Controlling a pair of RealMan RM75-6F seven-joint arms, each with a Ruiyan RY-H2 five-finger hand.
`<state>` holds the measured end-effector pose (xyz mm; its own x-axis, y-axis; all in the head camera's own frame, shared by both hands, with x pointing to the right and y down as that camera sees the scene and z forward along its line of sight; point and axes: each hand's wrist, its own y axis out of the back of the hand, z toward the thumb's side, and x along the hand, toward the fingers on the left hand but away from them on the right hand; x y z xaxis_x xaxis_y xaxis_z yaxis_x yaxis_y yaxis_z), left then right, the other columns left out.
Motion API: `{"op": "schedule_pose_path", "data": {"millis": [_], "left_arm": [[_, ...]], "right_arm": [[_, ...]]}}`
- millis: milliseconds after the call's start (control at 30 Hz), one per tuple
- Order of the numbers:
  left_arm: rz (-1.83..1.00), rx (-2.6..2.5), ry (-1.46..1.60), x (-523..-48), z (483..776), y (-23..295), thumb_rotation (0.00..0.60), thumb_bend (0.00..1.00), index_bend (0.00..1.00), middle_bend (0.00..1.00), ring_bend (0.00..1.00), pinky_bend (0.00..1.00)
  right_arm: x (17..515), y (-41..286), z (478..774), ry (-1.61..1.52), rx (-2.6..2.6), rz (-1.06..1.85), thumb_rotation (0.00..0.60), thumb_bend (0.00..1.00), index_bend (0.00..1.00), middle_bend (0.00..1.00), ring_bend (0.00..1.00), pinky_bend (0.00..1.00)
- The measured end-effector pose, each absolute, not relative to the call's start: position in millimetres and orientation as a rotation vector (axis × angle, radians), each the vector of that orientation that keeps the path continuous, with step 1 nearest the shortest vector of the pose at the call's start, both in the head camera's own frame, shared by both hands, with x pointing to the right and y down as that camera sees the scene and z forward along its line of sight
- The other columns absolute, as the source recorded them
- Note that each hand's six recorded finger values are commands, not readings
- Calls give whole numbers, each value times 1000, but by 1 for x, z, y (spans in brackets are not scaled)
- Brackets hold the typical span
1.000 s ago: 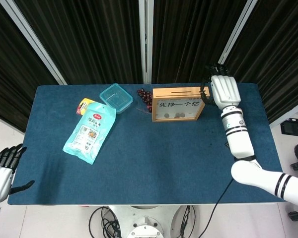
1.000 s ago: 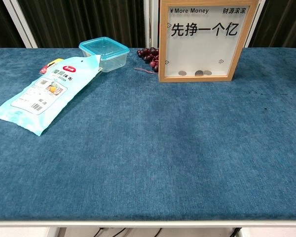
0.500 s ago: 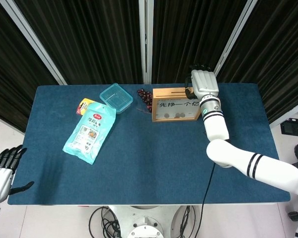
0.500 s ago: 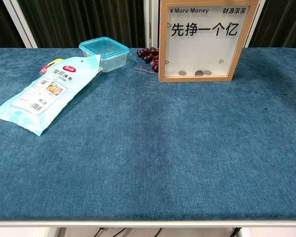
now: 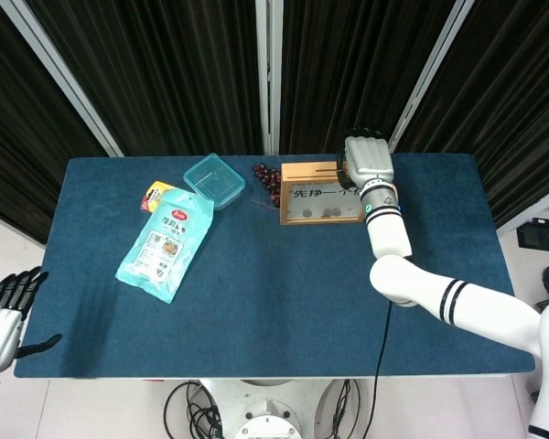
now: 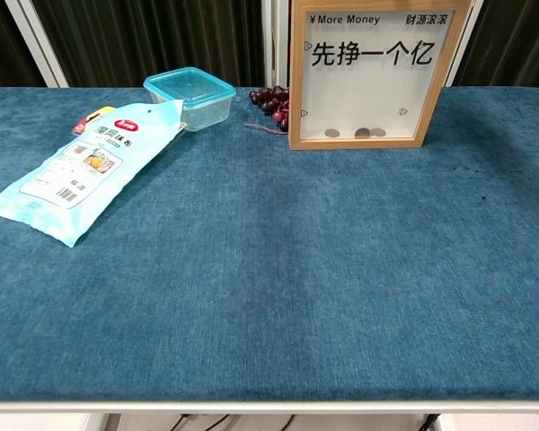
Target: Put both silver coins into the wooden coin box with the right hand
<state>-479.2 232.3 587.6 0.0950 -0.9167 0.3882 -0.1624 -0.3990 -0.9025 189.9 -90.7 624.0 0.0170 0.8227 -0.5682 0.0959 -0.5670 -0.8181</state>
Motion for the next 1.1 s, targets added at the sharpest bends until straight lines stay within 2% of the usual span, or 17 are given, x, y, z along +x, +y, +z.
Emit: {"op": "schedule_pose_path", "data": {"millis": [733, 800, 1000, 1033, 1100], "left_arm": [[-1371, -1672, 1082, -483, 588, 231, 600, 36, 0, 0, 0, 0], [-1371, -1672, 1081, -483, 588, 231, 600, 36, 0, 0, 0, 0], [-1370, -1672, 1081, -483, 588, 231, 600, 36, 0, 0, 0, 0], [-1369, -1671, 1080, -482, 587, 231, 600, 36, 0, 0, 0, 0], [-1369, -1671, 1080, -482, 587, 230, 600, 36, 0, 0, 0, 0]], "right_arm": [[188, -93, 630, -947, -1711, 1608, 600, 372, 770, 121, 0, 0], [188, -92, 630, -946, -1711, 1608, 600, 369, 704, 113, 0, 0], [188, -91, 630, -934, -1723, 1609, 600, 346, 217, 44, 0, 0], [188, -91, 630, -933, -1726, 1607, 600, 343, 148, 30, 0, 0], [189, -90, 630, -929, -1729, 1604, 600, 340, 77, 17, 0, 0]]}}
